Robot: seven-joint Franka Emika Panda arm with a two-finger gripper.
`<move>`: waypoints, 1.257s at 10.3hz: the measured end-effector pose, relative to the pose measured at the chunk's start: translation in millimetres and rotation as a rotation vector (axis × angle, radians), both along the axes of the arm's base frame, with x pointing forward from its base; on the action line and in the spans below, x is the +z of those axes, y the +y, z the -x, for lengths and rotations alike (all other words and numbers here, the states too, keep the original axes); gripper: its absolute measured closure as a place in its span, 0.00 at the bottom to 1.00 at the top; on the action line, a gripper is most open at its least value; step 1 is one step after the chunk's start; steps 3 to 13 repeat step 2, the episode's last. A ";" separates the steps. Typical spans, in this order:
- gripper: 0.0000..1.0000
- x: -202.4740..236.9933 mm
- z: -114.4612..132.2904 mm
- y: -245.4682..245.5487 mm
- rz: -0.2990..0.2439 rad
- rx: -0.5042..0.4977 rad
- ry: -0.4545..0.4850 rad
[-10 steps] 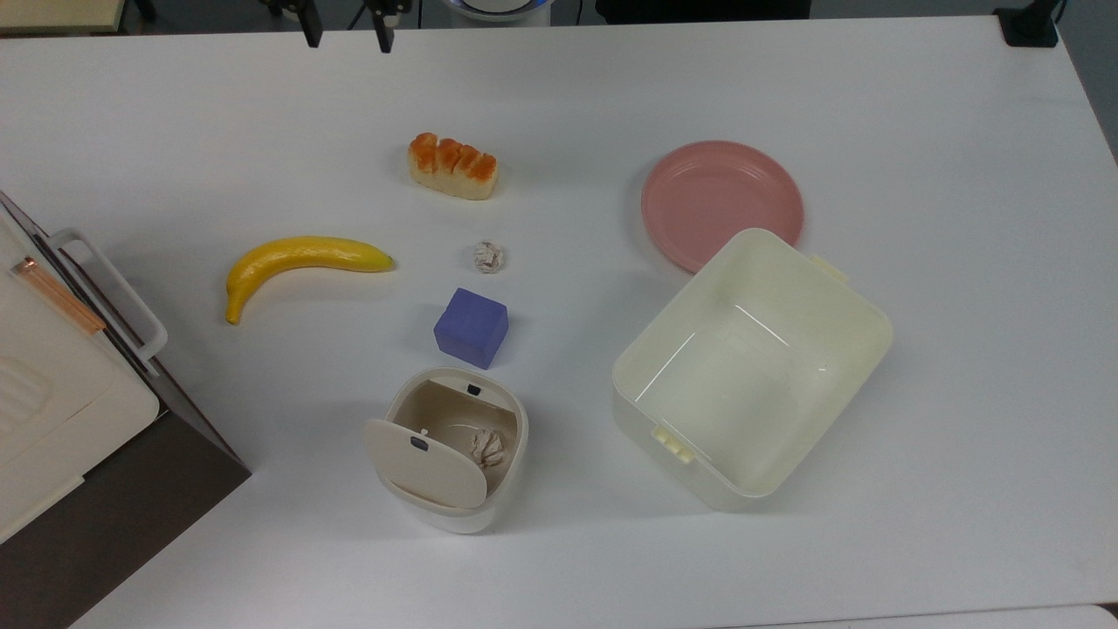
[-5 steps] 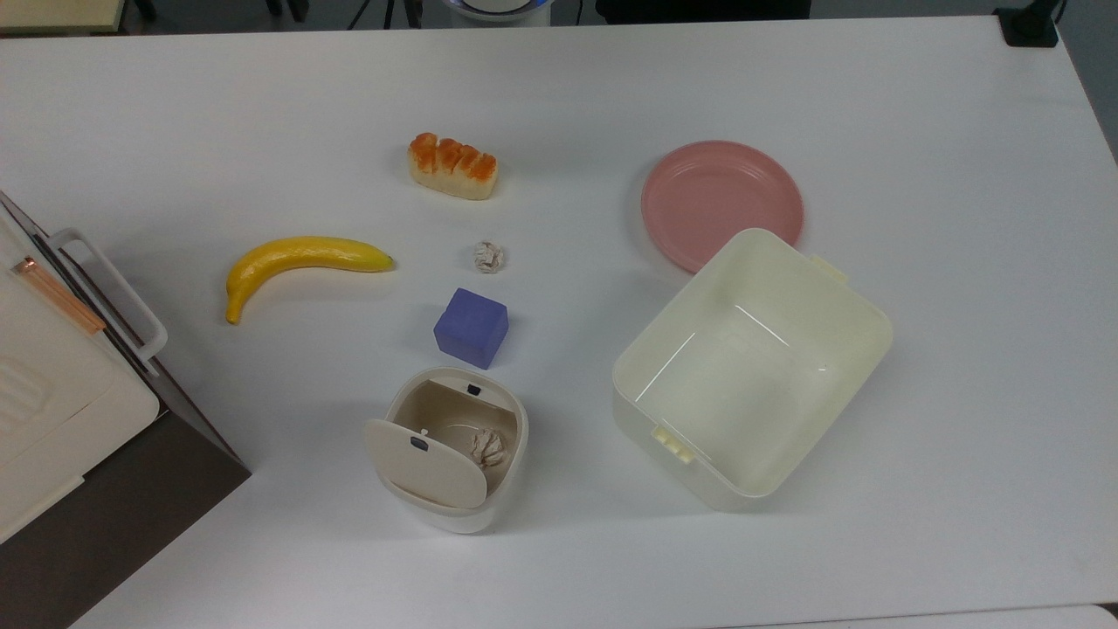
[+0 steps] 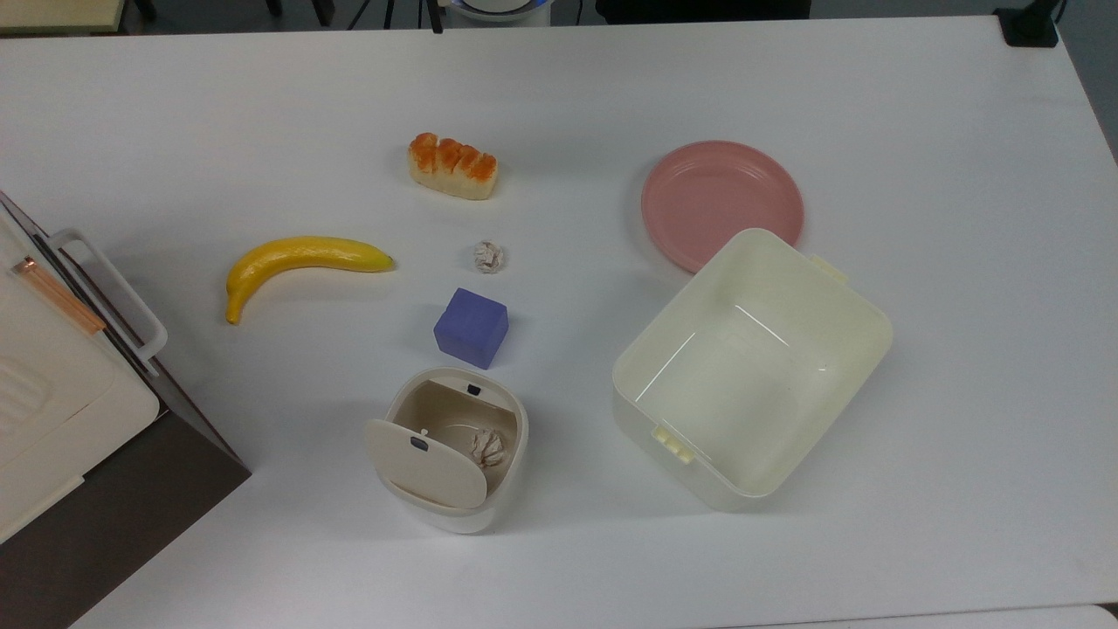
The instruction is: Open the trash can
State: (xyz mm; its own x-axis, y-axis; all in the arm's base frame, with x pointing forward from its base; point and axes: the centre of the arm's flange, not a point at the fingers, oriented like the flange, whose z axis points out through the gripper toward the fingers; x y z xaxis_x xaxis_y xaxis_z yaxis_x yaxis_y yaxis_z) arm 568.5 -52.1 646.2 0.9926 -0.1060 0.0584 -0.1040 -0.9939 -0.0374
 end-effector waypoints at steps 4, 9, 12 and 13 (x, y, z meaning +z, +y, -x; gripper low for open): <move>0.00 -1.3 0.0 1.1 -0.001 0.001 0.003; 0.00 -1.3 0.0 1.1 -0.001 0.001 0.003; 0.00 -1.3 0.0 1.1 -0.001 0.001 0.003; 0.00 -1.3 0.0 1.1 -0.001 0.001 0.003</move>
